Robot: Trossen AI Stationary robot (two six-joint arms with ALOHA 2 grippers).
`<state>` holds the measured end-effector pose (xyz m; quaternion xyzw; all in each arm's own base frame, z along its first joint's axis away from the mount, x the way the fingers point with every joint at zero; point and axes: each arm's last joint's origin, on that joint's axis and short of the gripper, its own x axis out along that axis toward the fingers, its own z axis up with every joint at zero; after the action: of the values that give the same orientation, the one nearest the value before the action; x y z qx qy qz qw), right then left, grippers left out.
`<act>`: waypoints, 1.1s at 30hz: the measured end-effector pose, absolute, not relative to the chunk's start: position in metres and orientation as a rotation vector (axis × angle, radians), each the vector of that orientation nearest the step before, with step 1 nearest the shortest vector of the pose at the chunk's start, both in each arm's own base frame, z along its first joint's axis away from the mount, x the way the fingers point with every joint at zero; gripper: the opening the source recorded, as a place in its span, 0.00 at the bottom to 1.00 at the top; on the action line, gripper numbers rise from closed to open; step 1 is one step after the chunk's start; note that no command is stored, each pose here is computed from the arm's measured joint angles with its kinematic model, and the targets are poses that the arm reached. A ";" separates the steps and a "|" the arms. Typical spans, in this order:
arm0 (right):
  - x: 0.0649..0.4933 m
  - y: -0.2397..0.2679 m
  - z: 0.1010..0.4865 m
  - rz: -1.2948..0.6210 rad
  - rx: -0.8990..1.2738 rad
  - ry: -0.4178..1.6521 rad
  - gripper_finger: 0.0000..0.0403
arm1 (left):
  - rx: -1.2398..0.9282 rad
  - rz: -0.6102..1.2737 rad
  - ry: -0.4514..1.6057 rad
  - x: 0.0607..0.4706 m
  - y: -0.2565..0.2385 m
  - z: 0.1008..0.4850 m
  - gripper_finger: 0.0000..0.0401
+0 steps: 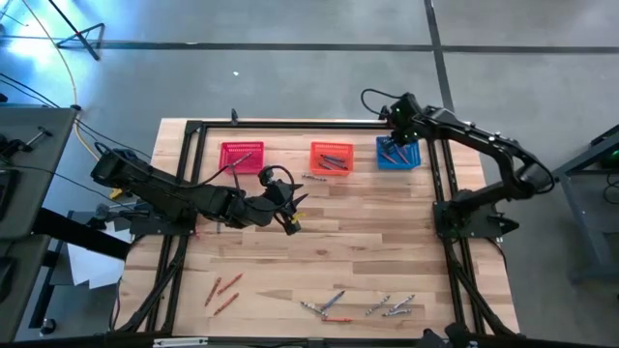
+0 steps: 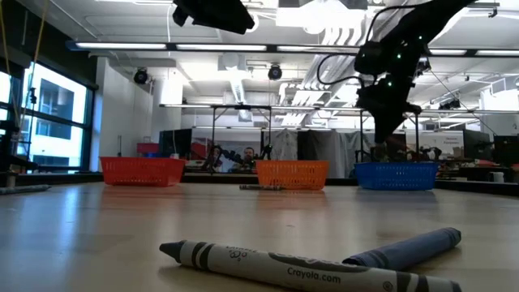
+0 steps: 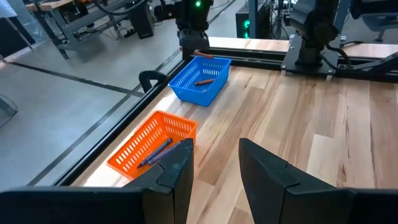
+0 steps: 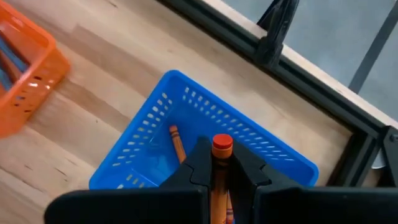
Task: Sort crayons
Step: Put the orange crayon into the blue bin, then put the gray crayon into the red bin
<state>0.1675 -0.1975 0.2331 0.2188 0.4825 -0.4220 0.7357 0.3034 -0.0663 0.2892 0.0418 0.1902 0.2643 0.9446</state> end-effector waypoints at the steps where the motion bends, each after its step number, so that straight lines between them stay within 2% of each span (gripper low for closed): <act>1: 0.168 -0.198 0.232 -0.927 0.482 1.066 0.04 | 0.085 0.539 0.388 0.303 -0.066 0.289 0.29; 22: 0.172 -0.199 0.219 -0.851 0.529 1.126 0.09 | 0.085 0.534 0.393 0.303 -0.066 0.289 0.29; 33: 0.172 -0.199 0.219 -0.850 0.530 1.129 0.20 | 0.083 0.532 0.393 0.303 -0.066 0.289 0.29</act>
<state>0.1717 -0.1990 0.2193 0.2407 0.5126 -0.3858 0.7283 0.3032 -0.0664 0.2887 0.0407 0.1930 0.2612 0.9449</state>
